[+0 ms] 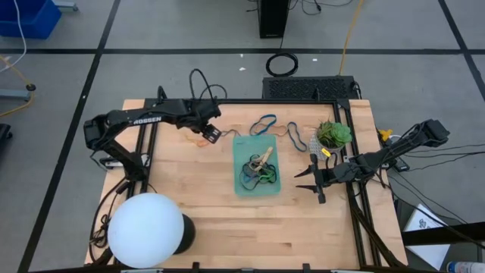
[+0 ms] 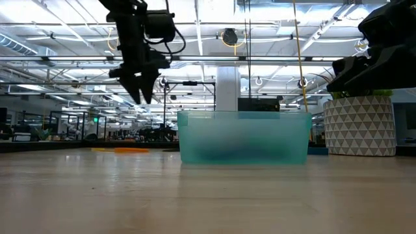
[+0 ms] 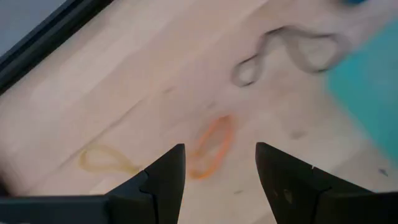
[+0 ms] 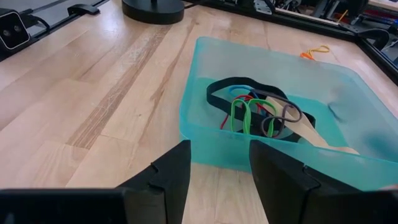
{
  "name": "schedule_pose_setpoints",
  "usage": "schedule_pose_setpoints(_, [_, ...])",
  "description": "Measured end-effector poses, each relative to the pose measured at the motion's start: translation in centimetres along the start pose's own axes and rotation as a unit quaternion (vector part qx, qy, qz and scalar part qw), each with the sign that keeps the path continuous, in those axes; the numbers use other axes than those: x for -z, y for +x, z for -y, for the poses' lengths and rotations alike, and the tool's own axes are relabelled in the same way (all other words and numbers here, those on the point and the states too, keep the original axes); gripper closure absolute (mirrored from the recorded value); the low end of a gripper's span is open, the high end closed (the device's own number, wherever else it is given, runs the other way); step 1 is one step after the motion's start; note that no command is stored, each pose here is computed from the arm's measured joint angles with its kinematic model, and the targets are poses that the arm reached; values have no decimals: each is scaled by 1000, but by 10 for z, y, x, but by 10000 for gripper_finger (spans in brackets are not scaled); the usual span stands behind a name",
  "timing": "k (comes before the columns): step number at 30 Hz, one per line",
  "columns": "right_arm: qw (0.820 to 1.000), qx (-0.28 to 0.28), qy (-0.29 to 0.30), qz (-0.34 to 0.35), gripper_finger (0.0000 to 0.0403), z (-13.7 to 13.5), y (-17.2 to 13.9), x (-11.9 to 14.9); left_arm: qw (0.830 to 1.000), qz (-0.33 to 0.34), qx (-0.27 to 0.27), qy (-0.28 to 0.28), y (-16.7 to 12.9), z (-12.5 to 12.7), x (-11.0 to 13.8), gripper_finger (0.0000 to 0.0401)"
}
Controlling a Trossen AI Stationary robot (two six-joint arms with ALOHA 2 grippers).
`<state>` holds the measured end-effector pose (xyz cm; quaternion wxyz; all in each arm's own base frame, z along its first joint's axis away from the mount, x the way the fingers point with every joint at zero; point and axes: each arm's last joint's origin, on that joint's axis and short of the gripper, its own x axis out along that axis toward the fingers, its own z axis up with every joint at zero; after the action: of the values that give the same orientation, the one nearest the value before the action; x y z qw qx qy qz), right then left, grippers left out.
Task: Pick and place rubber bands into bin
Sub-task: Put the yellow rubber band into the green bin
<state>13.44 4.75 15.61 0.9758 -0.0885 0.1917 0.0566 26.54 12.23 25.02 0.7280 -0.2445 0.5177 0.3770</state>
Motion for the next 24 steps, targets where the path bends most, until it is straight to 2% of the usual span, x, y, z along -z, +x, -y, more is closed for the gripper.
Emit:
schedule_pose_setpoints(5, [1000,0,-1,0,245,0,0,0,997,-41,-59,-39,17,-11,17,199])
schedule_pose_setpoints(11, [1000,0,0,0,245,0,0,0,988,-69,-93,-100,40,-25,35,199])
schedule_pose_setpoints(17, [1000,0,0,0,245,0,0,0,981,-64,-95,-157,61,-37,44,199])
schedule_pose_setpoints(24, [1000,0,-1,0,245,0,0,0,974,-64,-102,-192,73,-45,52,199])
